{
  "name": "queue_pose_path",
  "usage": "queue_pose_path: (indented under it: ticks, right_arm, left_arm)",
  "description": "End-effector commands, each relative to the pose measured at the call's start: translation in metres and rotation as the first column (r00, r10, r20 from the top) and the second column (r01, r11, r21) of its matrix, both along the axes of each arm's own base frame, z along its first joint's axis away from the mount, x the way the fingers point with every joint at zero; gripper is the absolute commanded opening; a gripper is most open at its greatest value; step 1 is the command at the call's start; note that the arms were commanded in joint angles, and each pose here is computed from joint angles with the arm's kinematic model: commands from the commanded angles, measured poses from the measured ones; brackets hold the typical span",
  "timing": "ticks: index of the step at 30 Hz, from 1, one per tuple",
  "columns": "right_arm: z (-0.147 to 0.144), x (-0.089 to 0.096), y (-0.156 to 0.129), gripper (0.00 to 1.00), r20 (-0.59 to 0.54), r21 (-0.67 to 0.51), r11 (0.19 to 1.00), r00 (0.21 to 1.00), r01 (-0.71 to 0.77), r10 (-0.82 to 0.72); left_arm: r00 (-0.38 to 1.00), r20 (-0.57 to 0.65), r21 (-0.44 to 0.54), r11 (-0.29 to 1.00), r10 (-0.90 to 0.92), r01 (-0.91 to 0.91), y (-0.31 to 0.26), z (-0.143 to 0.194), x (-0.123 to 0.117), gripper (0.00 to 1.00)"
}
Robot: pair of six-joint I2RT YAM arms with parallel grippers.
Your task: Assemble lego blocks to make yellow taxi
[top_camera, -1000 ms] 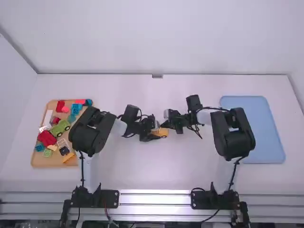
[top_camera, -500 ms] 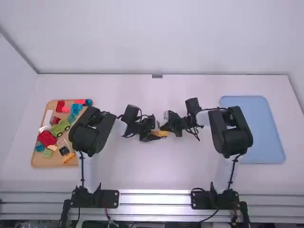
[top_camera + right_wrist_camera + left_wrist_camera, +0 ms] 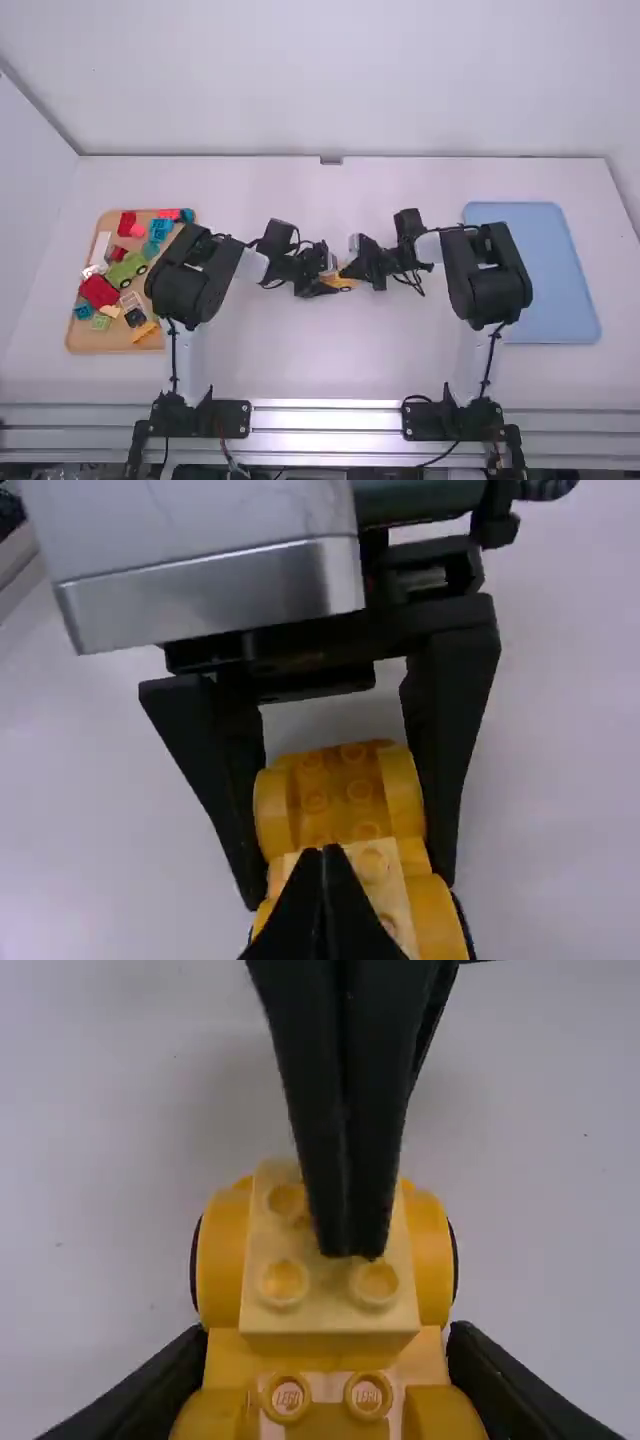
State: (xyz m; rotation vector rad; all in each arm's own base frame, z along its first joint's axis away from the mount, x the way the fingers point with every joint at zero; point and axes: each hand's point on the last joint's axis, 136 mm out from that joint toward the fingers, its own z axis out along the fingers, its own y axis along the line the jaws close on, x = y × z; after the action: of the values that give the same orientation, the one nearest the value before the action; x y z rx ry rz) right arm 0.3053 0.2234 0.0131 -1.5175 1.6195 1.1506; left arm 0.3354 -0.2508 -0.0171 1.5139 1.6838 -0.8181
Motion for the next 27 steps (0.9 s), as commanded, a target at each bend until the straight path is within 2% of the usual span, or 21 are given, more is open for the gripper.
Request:
queue_pose_path:
  ticks: [1,3,4,5,6,7,8,9,11,14,17,19,21,23,27]
  right_arm:
    - [0.014,0.013,-0.007,0.00,0.140,-0.021,0.999,0.989,-0.038,0.040]
    - [0.044,0.027,-0.016,0.00,0.219,-0.041,0.999,0.975,-0.036,0.044]
    - [0.054,0.033,-0.021,0.03,0.239,-0.053,0.998,0.970,-0.026,0.037]
    - [0.060,0.036,-0.024,0.07,0.247,-0.062,0.998,0.968,-0.016,0.031]
    - [0.067,0.041,-0.028,0.17,0.256,-0.075,0.997,0.966,-0.002,0.021]
    - [0.076,0.045,-0.034,0.36,0.258,-0.093,0.995,0.966,0.024,0.001]
    - [0.082,0.047,-0.039,0.93,0.251,-0.108,0.993,0.968,0.047,-0.018]
    - [0.089,0.050,-0.044,0.98,0.239,-0.122,0.989,0.970,0.078,-0.047]
    - [0.093,0.053,-0.051,0.98,0.221,-0.144,0.981,0.971,0.129,-0.095]
    - [0.095,0.058,-0.059,0.98,0.190,-0.169,0.968,0.970,0.184,-0.151]
    - [0.094,0.059,-0.062,0.98,0.149,-0.181,0.960,0.971,0.213,-0.187]
    - [0.092,0.060,-0.062,0.98,0.122,-0.192,0.953,0.970,0.233,-0.212]
    - [0.089,0.066,-0.064,0.98,0.126,-0.217,0.939,0.961,0.268,-0.245]
    - [0.083,0.091,-0.067,0.98,0.168,-0.279,0.881,0.923,0.382,-0.346]
    - [0.095,0.117,-0.071,0.98,0.277,-0.337,0.769,0.838,0.543,-0.470]
  left_arm:
    - [0.995,-0.062,0.136,0.989,0.074,-0.065,0.020,-0.038,-0.008,0.30]
    - [0.996,-0.057,0.137,0.989,0.068,-0.060,0.020,-0.039,-0.008,0.30]
    - [0.996,-0.057,0.137,0.989,0.069,-0.060,0.020,-0.039,-0.008,0.31]
    - [0.996,-0.056,0.137,0.989,0.068,-0.060,0.020,-0.039,-0.008,0.32]
    - [0.996,-0.056,0.137,0.989,0.068,-0.060,0.020,-0.039,-0.008,0.32]
    - [0.996,-0.057,0.137,0.989,0.068,-0.060,0.020,-0.039,-0.008,0.33]
    - [0.996,-0.056,0.137,0.989,0.068,-0.060,0.020,-0.039,-0.008,0.34]
    - [0.996,-0.055,0.138,0.989,0.068,-0.059,0.020,-0.039,-0.008,0.35]
    - [0.996,-0.053,0.138,0.989,0.066,-0.058,0.020,-0.039,-0.008,0.38]
    - [0.997,-0.050,0.137,0.989,0.066,-0.059,0.019,-0.038,-0.007,0.48]
    - [0.996,-0.033,0.157,0.985,0.081,-0.075,0.022,-0.040,-0.003,0.62]
    - [0.995,-0.015,0.179,0.979,0.097,-0.093,0.025,-0.042,0.001,0.75]
    - [0.995,-0.003,0.190,0.976,0.105,-0.102,0.027,-0.042,0.004,0.82]
    - [0.994,0.004,0.181,0.978,0.109,-0.108,0.026,-0.037,0.006,0.88]
    - [0.994,0.010,0.178,0.978,0.112,-0.112,0.024,-0.030,0.011,0.95]
